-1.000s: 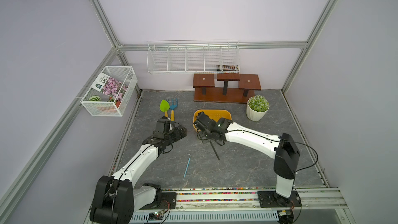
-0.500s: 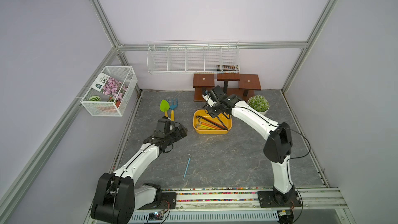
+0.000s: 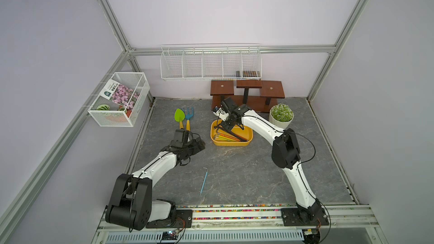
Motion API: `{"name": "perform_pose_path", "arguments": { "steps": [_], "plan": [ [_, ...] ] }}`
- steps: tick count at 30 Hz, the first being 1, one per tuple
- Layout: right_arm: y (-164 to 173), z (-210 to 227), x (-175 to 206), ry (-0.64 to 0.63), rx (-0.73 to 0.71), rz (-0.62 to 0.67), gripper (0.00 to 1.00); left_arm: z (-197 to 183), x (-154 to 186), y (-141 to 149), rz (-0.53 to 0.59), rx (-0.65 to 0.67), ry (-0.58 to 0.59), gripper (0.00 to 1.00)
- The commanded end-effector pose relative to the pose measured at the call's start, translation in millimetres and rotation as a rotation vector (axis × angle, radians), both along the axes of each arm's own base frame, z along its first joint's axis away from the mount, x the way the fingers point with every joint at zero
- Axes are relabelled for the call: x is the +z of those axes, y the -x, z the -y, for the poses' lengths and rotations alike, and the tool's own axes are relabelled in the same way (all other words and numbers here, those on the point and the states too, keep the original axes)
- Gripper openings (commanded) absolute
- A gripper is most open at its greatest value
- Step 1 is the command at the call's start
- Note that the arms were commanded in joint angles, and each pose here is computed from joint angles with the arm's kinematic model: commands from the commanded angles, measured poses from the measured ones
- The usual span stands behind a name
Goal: Put the hex key on the desktop into the storage box
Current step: Place the Allen key in the storage box.
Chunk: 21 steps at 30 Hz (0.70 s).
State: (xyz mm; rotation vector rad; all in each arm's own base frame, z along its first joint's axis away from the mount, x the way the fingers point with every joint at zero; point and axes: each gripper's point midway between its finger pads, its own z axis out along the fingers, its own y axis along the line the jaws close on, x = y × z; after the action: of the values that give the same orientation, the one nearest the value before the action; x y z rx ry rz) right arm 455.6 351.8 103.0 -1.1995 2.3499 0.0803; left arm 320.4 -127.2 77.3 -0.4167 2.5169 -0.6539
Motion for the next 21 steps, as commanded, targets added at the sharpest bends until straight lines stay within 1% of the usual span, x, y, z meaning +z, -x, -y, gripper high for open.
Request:
{"name": "perform_pose_path", "arguments": {
  "steps": [1, 3, 5, 8, 11, 13, 17, 18, 21],
  "plan": [
    [2.5, -0.5, 2.6, -0.031, -0.013, -0.017, 0.36, 3.2, 15.1, -13.4, 0.043, -0.005, 0.017, 0.96],
    [4.1, 0.0, 6.1, -0.045, -0.026, -0.019, 0.45, 2.5, 16.2, -14.0, 0.045, -0.001, 0.014, 0.96],
    [3.9, 2.8, 16.4, -0.063, -0.061, -0.003, 0.52, -0.8, 19.0, -13.9, 0.051, 0.013, 0.002, 0.96],
    [7.9, 9.3, 42.0, -0.112, -0.139, 0.016, 0.57, -7.9, 26.2, -12.6, 0.076, 0.044, -0.017, 0.96],
    [21.5, 17.2, 69.2, -0.195, -0.256, 0.028, 0.60, -17.9, 33.4, -11.7, 0.095, 0.086, -0.049, 0.96],
    [40.0, 21.0, 81.7, -0.261, -0.354, 0.028, 0.60, -28.6, 33.0, -11.0, 0.073, 0.130, -0.071, 0.96],
    [90.5, 13.1, 99.0, -0.408, -0.417, 0.035, 0.64, -52.4, 35.7, -10.7, 0.054, 0.196, -0.071, 0.96],
    [102.0, 12.9, 96.3, -0.417, -0.440, 0.017, 0.64, -58.5, 36.8, -10.3, 0.055, 0.212, -0.072, 0.96],
    [140.0, 7.7, 76.7, -0.421, -0.526, -0.095, 0.64, -75.5, 38.1, -7.6, 0.048, 0.257, -0.068, 0.96]
  ]
}}
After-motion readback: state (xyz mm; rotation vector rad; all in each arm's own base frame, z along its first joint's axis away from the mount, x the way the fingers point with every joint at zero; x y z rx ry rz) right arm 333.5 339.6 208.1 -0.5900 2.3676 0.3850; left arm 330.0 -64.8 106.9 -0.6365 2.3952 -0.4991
